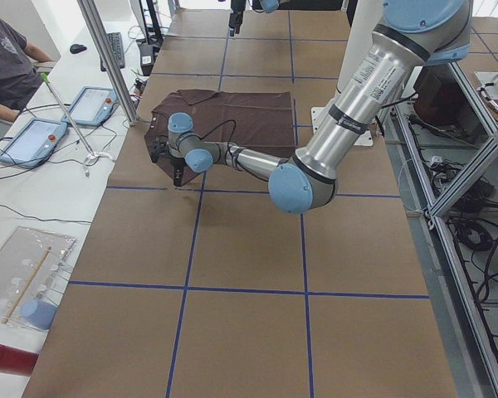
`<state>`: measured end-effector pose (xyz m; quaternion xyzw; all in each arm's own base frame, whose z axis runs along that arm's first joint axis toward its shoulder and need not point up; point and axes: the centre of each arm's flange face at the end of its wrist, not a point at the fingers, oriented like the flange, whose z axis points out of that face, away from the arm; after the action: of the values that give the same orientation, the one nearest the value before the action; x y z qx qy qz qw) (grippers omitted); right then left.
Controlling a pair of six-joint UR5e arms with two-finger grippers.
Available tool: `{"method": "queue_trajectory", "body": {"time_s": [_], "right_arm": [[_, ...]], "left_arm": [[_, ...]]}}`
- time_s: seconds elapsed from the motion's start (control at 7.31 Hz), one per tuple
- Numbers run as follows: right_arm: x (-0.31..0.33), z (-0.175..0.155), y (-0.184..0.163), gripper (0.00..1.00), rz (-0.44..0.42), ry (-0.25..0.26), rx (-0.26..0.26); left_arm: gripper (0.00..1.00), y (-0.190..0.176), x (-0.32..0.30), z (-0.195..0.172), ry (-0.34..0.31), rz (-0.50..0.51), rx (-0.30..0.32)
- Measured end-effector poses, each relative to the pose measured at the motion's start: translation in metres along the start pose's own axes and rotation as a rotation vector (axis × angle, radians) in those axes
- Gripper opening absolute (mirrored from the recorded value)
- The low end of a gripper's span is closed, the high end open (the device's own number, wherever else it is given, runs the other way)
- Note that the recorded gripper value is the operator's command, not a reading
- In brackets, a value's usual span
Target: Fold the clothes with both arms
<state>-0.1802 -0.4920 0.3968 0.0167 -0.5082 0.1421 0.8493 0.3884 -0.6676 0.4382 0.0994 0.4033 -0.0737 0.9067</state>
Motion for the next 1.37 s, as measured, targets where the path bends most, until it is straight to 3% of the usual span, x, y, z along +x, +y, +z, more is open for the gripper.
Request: {"method": "queue_trajectory", "body": {"time_s": [0.27, 0.41, 0.55, 1.23, 1.37], "right_arm": [[0.002, 0.000, 0.000, 1.00, 0.001, 0.004, 0.004], [0.002, 0.001, 0.000, 1.00, 0.002, 0.005, 0.005], [0.002, 0.001, -0.001, 1.00, 0.001, 0.005, 0.005], [0.001, 0.001, -0.002, 1.00, 0.000, 0.010, 0.017], [0.001, 0.002, -0.002, 1.00, -0.001, 0.011, 0.021]], "left_arm": [[0.37, 0.005, 0.005, 0.015, -0.021, -0.002, 0.005], [0.04, 0.005, 0.006, 0.017, -0.023, -0.002, 0.005], [0.00, 0.004, 0.007, 0.017, -0.023, 0.001, 0.006], [0.00, -0.005, 0.029, 0.004, 0.006, 0.022, 0.015], [0.38, -0.005, 0.026, 0.005, 0.003, 0.022, 0.017]]}}
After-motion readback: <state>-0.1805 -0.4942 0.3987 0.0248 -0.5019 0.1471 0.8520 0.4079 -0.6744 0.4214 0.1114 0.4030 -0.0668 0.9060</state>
